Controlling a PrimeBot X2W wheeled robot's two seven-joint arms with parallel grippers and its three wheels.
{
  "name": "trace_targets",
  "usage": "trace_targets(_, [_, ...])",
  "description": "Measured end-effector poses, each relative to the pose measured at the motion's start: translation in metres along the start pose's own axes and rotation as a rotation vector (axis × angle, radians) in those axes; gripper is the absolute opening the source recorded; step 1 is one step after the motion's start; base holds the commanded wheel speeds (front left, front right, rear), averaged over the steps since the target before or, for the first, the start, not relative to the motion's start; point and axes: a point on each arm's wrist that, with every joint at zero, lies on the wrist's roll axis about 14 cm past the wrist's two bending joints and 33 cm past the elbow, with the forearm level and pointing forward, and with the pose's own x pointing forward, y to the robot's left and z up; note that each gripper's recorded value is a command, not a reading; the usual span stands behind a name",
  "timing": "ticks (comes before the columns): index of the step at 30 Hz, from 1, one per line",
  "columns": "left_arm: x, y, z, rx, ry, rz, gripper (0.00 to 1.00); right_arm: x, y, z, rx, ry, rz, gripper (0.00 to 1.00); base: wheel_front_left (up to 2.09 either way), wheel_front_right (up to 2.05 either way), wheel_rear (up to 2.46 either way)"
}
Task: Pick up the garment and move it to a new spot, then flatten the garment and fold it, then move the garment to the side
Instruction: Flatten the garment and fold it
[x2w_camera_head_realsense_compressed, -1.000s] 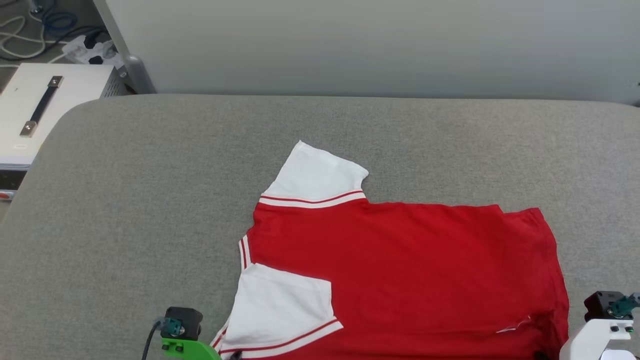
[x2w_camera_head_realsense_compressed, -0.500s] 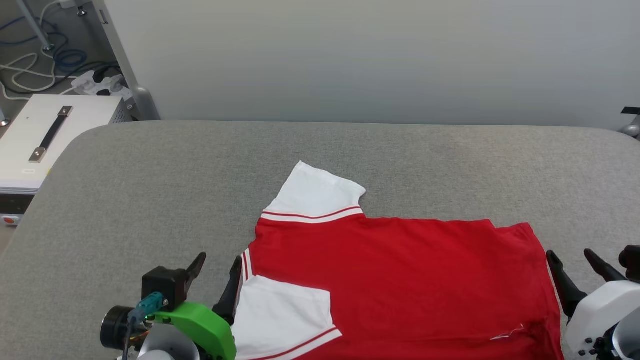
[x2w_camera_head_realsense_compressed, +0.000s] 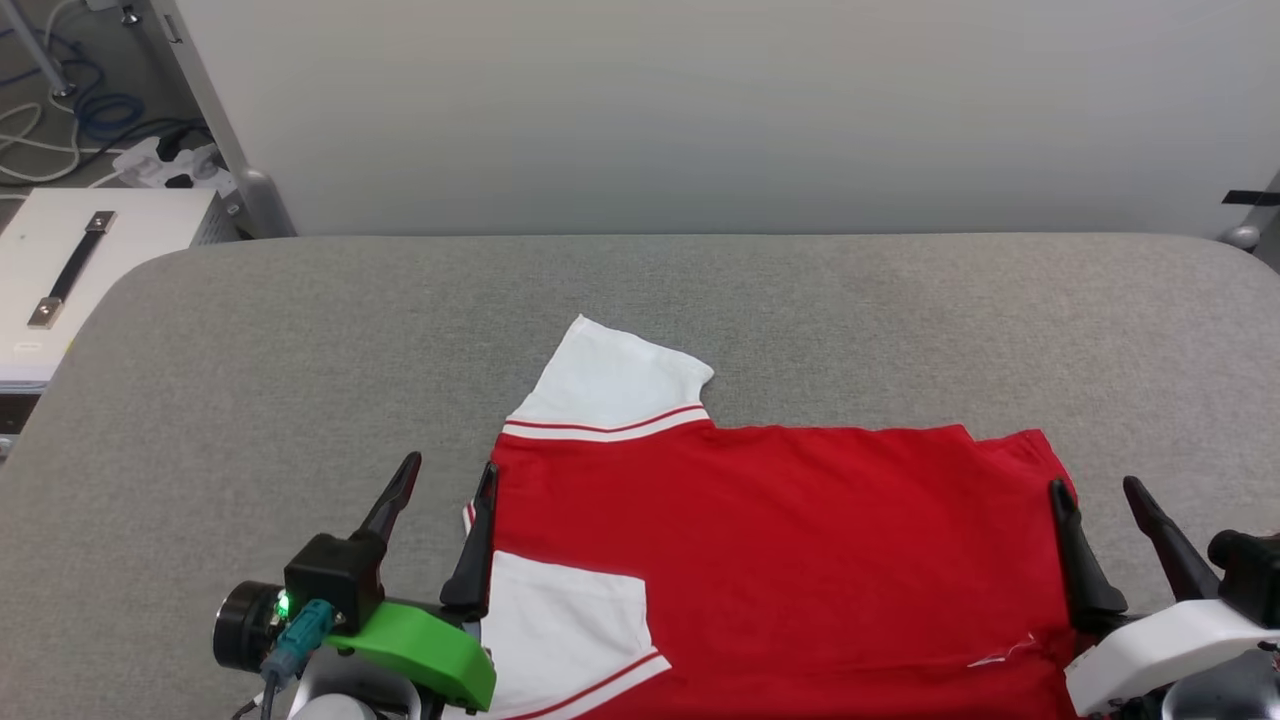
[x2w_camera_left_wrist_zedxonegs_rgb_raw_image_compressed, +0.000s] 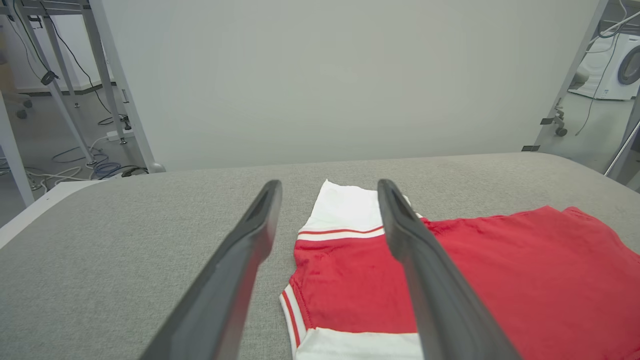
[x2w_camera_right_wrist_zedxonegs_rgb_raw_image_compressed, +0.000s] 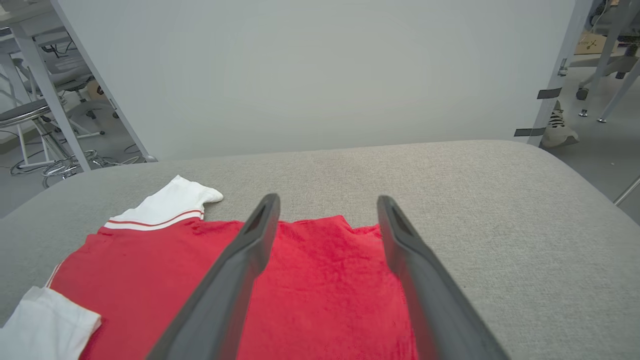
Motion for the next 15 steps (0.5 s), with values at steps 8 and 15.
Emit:
trace_targets(8, [0.027, -0.010, -0.017, 0.031, 0.033, -0.099, 1.00, 0.003, 0.000, -0.008, 0.019, -0.019, -0.018, 1.00, 0.00, 0.00, 0.00])
trace_targets(15, [0.091, -0.015, -0.012, 0.120, 0.053, -0.247, 1.00, 0.014, -0.004, -0.018, 0.015, -0.003, -0.036, 1.00, 0.00, 0.00, 0.00])
